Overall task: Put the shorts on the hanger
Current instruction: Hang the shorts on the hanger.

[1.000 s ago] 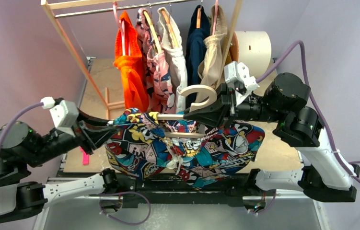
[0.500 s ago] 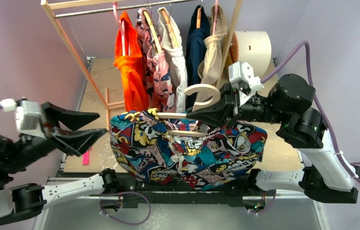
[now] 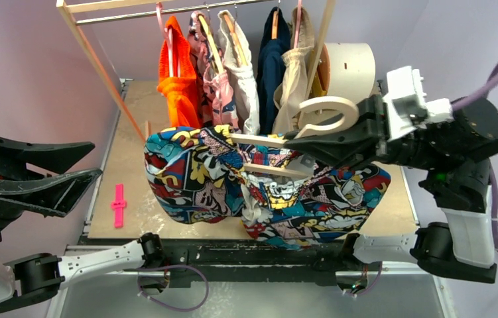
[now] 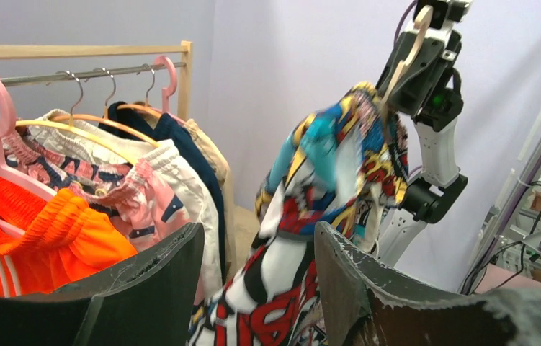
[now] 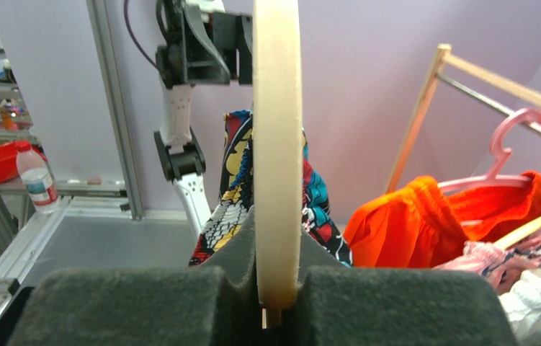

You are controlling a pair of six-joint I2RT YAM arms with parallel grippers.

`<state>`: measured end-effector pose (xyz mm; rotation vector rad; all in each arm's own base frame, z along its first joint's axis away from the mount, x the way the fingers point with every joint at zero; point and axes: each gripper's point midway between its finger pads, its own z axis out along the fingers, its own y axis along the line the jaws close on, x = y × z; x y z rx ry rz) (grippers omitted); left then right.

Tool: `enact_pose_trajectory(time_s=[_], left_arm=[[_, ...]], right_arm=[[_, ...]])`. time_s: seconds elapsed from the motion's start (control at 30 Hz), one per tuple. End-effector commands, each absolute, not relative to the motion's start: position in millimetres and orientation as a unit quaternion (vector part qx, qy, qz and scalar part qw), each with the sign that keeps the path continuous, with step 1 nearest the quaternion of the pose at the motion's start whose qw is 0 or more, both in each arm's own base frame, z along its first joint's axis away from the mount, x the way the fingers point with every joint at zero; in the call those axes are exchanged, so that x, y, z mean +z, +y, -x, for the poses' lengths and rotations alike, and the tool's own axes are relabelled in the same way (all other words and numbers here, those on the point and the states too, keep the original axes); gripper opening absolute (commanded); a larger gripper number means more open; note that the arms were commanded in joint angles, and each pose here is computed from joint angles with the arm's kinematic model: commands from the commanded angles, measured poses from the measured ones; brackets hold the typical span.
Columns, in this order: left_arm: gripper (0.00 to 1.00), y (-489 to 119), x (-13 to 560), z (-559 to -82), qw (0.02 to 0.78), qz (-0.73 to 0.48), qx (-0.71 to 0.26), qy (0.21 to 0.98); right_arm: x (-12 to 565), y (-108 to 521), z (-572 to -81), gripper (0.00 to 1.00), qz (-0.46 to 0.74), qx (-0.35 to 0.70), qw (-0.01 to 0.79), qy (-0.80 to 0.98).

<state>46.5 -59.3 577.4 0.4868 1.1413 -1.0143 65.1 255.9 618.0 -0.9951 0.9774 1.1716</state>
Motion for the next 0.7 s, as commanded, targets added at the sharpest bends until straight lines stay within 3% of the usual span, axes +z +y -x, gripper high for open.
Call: enact_pose_trajectory(time_s=[0.0,0.1,0.17,0.4,0.67], left_arm=[[0.57,-68,593,-51,0.704,-0.222,-0.449,0.503],[0.57,-78,601,-52,0.701,-0.239,-0.447,0.502],[0.57,-84,606,-51,0.700,-0.249,-0.449,0.497],[0.58,-111,606,-56,0.689,-0.280,-0.447,0.497],[0.58,-187,572,-62,0.612,-0.371,-0.460,0.526]], right_arm=[[615,273,-84,0.00,0.431,0.487,0.618,0.441],[665,242,-45,0.00,0.431,0.530,0.641,0.349],[668,234,-33,0.00,0.433,0.543,0.643,0.324],[562,290,-83,0.00,0.464,0.491,0.567,0.472],[538,296,-85,0.00,0.478,0.487,0.542,0.491]])
